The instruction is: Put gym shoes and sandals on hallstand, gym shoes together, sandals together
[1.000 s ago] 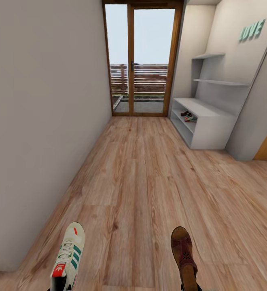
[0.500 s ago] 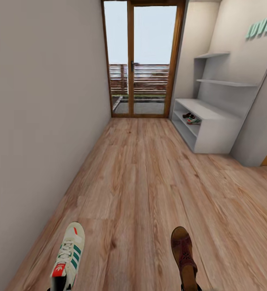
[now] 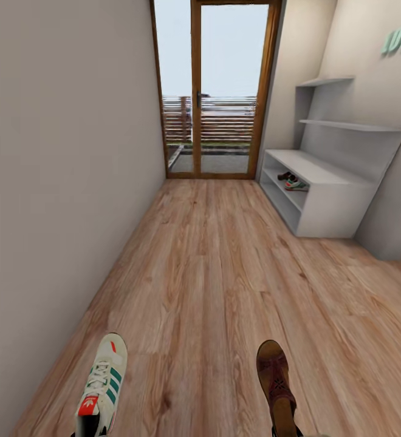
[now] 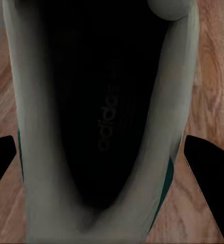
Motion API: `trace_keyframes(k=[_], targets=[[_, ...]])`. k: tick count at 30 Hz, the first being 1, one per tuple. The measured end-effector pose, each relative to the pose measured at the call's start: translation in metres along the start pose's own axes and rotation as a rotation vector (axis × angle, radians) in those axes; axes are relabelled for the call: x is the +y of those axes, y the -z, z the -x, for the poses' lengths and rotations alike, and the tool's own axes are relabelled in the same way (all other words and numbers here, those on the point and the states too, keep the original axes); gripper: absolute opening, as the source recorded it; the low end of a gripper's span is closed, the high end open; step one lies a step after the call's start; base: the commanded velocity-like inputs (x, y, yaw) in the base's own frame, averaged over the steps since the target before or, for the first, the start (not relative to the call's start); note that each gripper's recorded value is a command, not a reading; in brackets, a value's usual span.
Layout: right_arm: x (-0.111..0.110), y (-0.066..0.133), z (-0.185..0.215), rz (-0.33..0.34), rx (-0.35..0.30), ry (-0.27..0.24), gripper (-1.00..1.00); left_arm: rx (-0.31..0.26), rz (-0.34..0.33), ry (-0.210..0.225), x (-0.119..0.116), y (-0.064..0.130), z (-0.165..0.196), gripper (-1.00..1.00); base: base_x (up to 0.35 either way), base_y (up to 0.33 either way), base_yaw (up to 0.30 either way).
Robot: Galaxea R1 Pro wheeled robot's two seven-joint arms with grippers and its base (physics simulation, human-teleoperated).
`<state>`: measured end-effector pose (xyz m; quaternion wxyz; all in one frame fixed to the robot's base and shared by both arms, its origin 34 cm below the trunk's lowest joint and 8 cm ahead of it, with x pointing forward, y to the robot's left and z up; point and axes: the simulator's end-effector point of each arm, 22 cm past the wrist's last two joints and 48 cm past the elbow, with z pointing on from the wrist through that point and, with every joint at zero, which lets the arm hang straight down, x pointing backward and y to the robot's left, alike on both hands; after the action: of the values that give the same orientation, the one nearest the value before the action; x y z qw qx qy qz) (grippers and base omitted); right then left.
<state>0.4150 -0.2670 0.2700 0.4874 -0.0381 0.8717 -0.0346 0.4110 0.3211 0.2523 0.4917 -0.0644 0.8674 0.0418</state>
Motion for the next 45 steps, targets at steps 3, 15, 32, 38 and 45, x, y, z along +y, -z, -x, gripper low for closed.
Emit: trace_keyframes(k=[3, 15, 32, 38, 45], targets=[[0.0003, 0.0002, -0.0002, 0.001, 0.000, 0.000, -1.00, 0.000, 0.000, 0.000, 0.0000, -0.0001, 0.0002, -1.00, 0.338, 0.000, 0.000], [0.0005, 0.0002, -0.0004, 0.001, 0.001, 0.000, -1.00, 0.003, -0.003, -0.002, -0.0004, 0.0005, -0.0011, -1.00, 0.338, 0.000, 0.000], [0.0003, 0.0002, -0.0007, 0.001, 0.001, 0.000, -1.00, 0.004, 0.000, -0.001, 0.0003, 0.0008, -0.0018, -1.00, 0.339, 0.000, 0.000], [-0.0015, 0.0003, -0.0011, 0.000, 0.003, 0.002, -1.00, 0.004, -0.003, -0.002, -0.0003, 0.0008, -0.0018, -1.00, 0.339, 0.000, 0.000], [-0.0026, 0.0001, -0.0010, -0.002, 0.003, 0.003, -1.00, 0.005, -0.004, -0.002, -0.0008, 0.0009, -0.0021, -1.00, 0.339, 0.000, 0.000]])
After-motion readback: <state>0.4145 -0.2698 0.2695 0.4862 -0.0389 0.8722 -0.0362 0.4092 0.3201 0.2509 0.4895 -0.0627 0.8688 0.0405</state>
